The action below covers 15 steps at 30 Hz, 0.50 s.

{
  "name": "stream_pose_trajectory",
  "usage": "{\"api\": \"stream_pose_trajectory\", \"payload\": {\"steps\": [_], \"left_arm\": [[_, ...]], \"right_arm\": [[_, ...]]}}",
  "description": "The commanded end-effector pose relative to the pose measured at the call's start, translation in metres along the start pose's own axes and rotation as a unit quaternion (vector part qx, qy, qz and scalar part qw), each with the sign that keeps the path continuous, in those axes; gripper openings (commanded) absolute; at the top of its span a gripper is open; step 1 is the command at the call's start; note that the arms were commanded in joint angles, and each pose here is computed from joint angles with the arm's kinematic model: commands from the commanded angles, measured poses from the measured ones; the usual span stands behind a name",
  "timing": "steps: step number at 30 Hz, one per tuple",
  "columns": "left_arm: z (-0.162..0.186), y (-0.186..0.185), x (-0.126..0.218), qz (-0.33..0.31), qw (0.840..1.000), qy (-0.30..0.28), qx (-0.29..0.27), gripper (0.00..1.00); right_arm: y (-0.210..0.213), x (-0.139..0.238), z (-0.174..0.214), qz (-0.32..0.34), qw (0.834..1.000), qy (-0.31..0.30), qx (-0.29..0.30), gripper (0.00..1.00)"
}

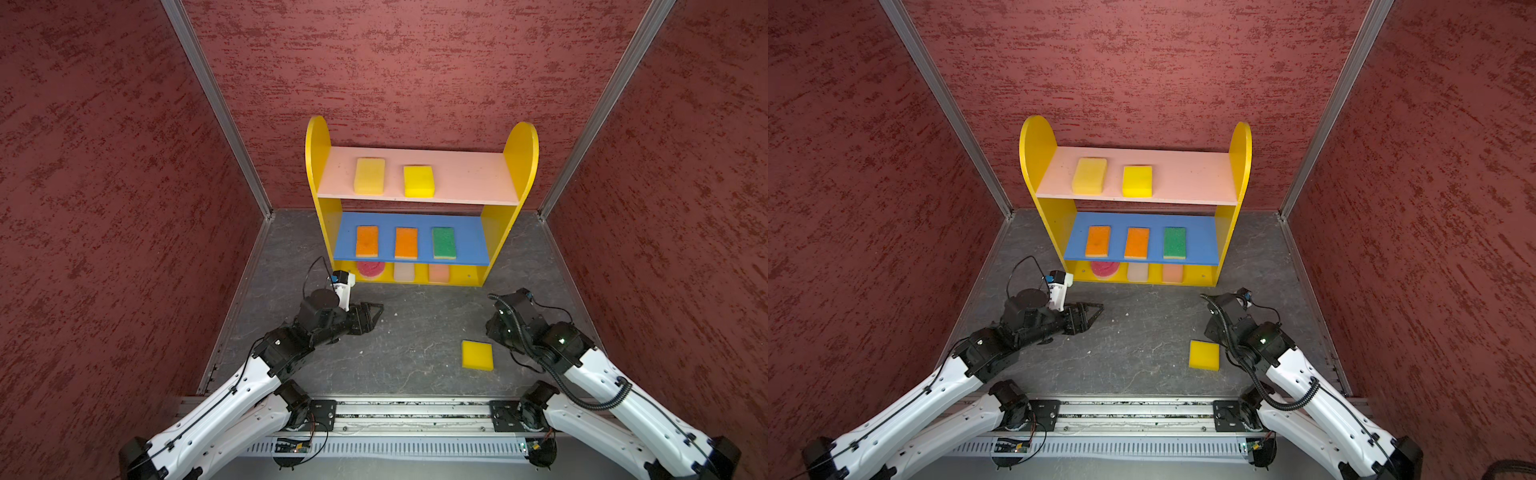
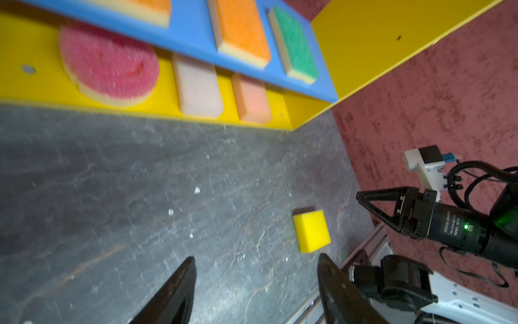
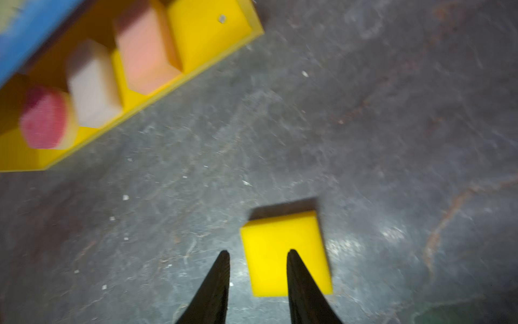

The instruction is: Place and organize the cleaning sponges onto the shelf

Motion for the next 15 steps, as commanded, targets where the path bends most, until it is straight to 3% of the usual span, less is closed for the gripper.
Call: {"api": "stream_pose_trajectory", "payload": {"steps": [1, 9, 15], "left_arm": [[0.017, -0.005, -0.021, -0.001, 1.000, 0.024, 0.004, 0.69], [0.038, -0.044, -0.065, 0.019, 0.994, 0.084, -0.073, 0.71], [0.037, -0.053, -0.079, 0.022, 0.990, 0.101, -0.094, 0.74]], "right_arm": [[-0.023, -0.006, 0.007, 0.033, 0.998, -0.001, -0.048, 0.37], [-0.049, -0.049, 0.034, 0.042, 0.995, 0.051, -0.080, 0.38], [-0.034, -0.069, 0.044, -0.013, 0.993, 0.083, -0.080, 0.37]]}}
Point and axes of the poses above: each gripper's point midway between its finger pads, its own x axis back along the fingers, its own y axis along the line the jaws close on, z = x × y, the point moved 10 cm from there along x, back along the fingers, and after that the axes turned 13 degrees about -x, right-handed, at the moved point
